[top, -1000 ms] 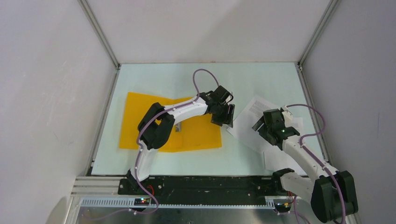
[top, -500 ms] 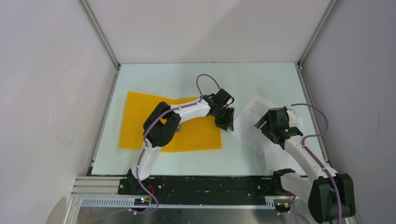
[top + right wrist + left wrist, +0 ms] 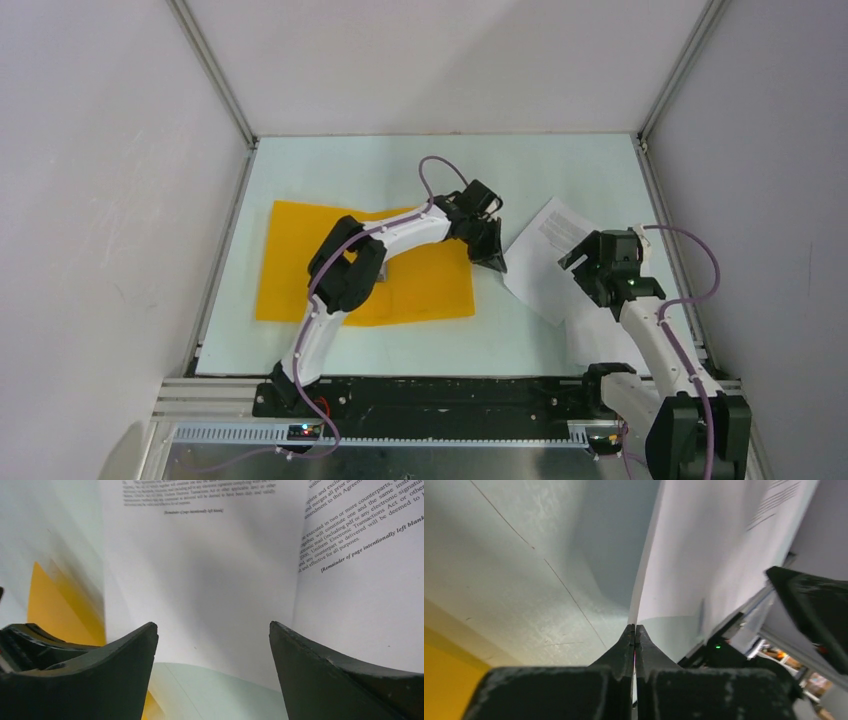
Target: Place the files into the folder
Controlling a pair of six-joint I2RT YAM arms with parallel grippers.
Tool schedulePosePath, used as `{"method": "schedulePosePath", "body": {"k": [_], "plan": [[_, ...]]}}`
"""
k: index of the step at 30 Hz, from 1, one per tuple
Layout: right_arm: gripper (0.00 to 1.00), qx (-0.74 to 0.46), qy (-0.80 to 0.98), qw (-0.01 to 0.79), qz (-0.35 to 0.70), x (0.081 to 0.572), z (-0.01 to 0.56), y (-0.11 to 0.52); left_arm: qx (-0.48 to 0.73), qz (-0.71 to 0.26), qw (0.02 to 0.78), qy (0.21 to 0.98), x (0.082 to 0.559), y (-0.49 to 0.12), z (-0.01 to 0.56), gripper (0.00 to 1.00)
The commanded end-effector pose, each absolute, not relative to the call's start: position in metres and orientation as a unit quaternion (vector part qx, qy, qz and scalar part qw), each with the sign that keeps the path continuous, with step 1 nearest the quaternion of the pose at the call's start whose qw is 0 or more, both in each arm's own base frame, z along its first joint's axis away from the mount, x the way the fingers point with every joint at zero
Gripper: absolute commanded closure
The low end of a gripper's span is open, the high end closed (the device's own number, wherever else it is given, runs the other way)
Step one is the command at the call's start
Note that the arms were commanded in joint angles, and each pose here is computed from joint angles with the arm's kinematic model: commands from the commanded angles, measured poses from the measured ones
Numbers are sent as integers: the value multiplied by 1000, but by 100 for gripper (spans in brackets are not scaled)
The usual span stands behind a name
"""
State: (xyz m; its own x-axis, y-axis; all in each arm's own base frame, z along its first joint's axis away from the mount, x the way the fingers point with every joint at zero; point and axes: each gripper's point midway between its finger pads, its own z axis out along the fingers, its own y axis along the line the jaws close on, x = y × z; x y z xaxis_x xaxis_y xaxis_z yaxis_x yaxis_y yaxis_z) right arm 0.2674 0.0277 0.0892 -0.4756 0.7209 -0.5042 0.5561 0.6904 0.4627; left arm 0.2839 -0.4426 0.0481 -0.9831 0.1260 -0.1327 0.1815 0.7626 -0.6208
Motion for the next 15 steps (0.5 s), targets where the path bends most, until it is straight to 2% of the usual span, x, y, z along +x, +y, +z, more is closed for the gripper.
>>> {"method": "schedulePosePath", "body": {"k": [1, 9, 15], "plan": [[12, 373, 846, 338, 177, 270, 98, 33, 29, -428, 70, 900, 316, -447, 151, 100], [4, 384, 810, 334, 292, 296, 120, 46, -48, -497, 64, 864, 337, -429, 217, 100], [1, 384, 776, 327, 380, 325, 129, 71, -95, -530, 42, 842, 339, -416, 238, 100]]}}
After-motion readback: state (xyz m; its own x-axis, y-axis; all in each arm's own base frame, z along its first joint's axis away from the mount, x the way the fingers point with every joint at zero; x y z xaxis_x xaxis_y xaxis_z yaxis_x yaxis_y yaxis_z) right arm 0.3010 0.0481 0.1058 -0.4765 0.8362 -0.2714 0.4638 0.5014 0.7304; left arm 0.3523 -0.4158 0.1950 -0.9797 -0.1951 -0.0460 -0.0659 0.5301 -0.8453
